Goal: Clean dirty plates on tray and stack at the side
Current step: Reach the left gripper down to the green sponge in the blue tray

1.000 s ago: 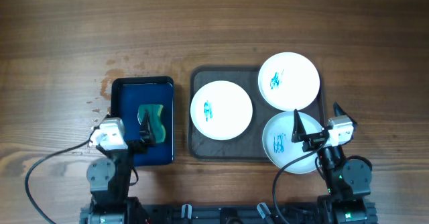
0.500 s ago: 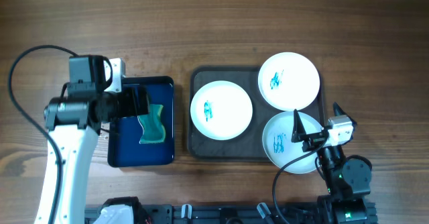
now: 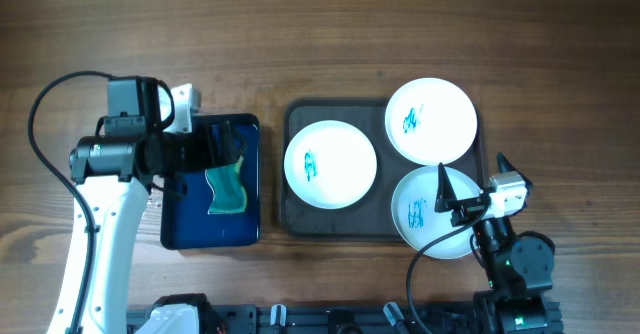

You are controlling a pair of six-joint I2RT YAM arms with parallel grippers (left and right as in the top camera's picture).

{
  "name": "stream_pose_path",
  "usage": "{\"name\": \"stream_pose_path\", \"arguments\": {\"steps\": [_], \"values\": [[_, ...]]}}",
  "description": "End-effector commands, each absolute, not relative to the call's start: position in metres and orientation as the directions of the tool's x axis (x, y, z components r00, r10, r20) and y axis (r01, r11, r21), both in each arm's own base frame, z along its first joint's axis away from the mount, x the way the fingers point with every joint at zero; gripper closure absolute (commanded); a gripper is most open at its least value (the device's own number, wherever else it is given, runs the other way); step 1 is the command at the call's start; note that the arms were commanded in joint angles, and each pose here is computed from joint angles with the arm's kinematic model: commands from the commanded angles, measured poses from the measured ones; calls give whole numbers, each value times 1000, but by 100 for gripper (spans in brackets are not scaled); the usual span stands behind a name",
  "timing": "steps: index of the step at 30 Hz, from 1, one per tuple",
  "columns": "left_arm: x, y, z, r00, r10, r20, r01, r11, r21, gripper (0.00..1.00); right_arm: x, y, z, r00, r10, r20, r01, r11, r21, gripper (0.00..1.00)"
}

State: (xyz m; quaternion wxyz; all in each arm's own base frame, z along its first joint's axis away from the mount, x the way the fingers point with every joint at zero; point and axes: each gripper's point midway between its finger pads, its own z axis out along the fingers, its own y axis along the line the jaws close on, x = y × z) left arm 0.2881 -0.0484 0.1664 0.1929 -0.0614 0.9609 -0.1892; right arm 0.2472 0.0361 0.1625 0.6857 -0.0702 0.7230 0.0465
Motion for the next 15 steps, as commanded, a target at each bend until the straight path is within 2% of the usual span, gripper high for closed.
{"name": "stream_pose_path", "arguments": {"steps": [1,6,9,11,15], "values": [[306,-52,184,-883,-213,-419,-22,909,-416,0,247,35,164,-41,-55,-998,-159,986,-48,0],[312,-48,185,-869,-237,-434,-46,913,-406,0,247,35,164,-41,-55,-998,-159,986,-48,0],[299,-5,171,-832,-410,-374,-335,908,-250,0,247,35,164,-41,-55,-998,-159,986,-48,0],[285,1,163,-834,-462,-301,-413,885,-213,2,247,35,164,-41,-55,-998,-159,986,-48,0],[269,0,135,-875,-473,-105,-460,879,-126,12,247,35,164,-41,-55,-998,-159,986,-48,0]]}}
